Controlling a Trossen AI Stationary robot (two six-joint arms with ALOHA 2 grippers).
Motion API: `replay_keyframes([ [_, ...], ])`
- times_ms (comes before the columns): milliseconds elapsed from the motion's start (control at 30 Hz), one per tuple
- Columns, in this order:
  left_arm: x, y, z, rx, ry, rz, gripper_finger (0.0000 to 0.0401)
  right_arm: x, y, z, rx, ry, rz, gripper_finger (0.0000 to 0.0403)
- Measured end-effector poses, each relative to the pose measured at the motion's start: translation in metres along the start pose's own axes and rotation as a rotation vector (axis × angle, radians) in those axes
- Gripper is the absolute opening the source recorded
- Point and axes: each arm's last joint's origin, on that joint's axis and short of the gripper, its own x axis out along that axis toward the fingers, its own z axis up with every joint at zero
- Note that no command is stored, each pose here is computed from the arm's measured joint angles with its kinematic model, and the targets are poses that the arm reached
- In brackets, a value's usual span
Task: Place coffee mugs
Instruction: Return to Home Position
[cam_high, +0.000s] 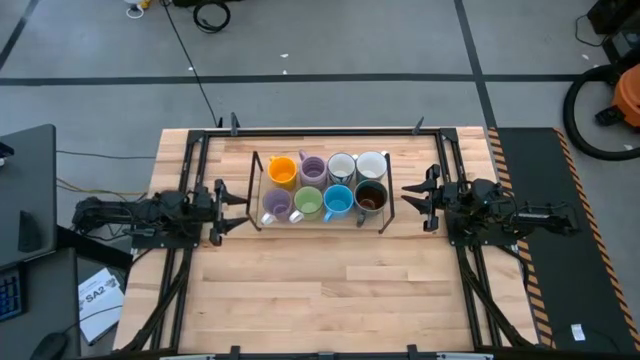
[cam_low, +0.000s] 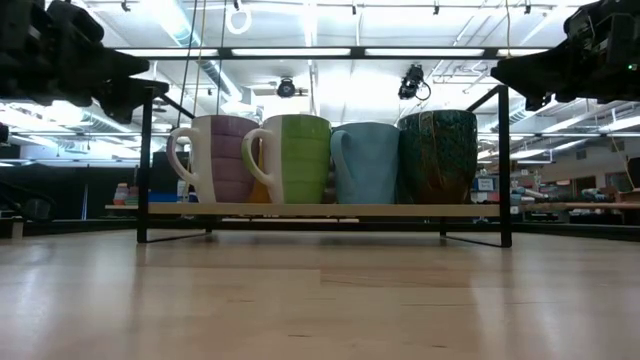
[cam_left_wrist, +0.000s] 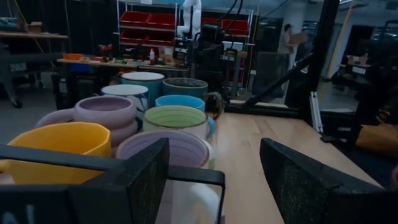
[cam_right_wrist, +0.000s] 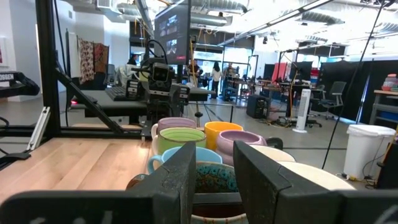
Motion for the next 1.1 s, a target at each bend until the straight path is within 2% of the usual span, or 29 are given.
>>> replay_keyframes([
  [1100, 0.0003, 0.0, 0.0012, 0.009, -0.021, 0.005, 0.0259, 0.0, 0.0, 0.0001, 0.0, -0.001, 0.0, 0.0113],
])
